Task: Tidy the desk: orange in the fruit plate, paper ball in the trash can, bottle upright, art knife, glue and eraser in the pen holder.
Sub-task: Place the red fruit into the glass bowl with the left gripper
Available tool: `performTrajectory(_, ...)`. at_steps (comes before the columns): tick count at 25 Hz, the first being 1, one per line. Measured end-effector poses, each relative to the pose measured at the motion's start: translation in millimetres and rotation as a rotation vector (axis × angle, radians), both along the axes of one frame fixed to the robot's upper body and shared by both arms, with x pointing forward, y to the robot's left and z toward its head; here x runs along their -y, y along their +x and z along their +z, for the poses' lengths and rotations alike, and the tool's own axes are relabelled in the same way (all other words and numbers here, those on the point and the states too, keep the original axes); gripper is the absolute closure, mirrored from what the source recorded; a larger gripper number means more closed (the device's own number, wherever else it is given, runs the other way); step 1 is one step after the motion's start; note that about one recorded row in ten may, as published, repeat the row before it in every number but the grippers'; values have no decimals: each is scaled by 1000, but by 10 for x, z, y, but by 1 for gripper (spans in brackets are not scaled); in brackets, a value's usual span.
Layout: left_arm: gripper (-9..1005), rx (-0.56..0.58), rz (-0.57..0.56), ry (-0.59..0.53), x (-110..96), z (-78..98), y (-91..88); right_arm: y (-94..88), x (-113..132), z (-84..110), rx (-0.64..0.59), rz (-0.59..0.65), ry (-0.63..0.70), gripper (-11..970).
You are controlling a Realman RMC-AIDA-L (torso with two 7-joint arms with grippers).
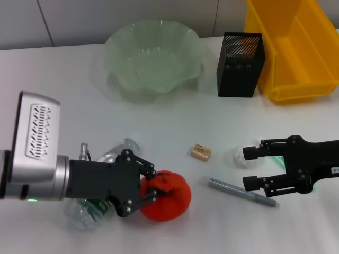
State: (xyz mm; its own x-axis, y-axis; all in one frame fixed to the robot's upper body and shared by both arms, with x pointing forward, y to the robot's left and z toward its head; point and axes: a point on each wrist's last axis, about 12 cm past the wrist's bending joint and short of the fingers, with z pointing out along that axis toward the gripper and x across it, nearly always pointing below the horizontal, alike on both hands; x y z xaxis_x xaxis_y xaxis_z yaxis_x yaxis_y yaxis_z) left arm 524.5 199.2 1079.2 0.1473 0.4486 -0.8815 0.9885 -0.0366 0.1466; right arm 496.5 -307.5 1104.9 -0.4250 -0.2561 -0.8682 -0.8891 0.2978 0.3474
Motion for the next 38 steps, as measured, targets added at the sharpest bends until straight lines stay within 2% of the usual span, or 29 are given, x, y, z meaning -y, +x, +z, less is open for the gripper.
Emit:
performTrajectory(2, 790, -18, -16, -46, -52, 156, 2, -11, 9, -3, -2, -3, 3, 181)
performTrajectory(3, 799, -18, -16, -46, -52, 156, 2, -16, 14, -5, -3, -5, 4, 181)
performTrajectory(6, 821, -34, 3, -86, -110, 308, 46, -33, 18, -4, -4, -4, 12, 182)
performTrajectory(11, 847, -66, 110, -115, -77, 478, 257, -114, 41, 23, -4, 15, 46, 182)
performTrajectory(13, 858, -71, 135, -114, -56, 489, 305, -156, 78, 32, 8, 8, 53, 182)
performTrajectory(16, 881, -73, 257, -127, 63, 530, 539, -207, 126, 28, 23, -10, 56, 182)
performTrajectory(19, 907, -77, 314, -154, 123, 544, 655, -261, 182, 23, 31, -23, 58, 181)
performTrajectory(22, 921, -67, 421, -204, 199, 583, 849, -321, 299, 56, 60, -67, 49, 181)
performTrajectory(23, 926, -67, 421, -204, 199, 583, 849, -321, 299, 56, 60, -67, 49, 181)
performTrajectory(27, 936, -41, 550, -239, 323, 593, 1019, -401, 434, 133, 107, -124, 64, 181)
performTrajectory(38, 938, 22, 699, -255, 548, 557, 1151, -451, 575, 180, 149, -219, 94, 181)
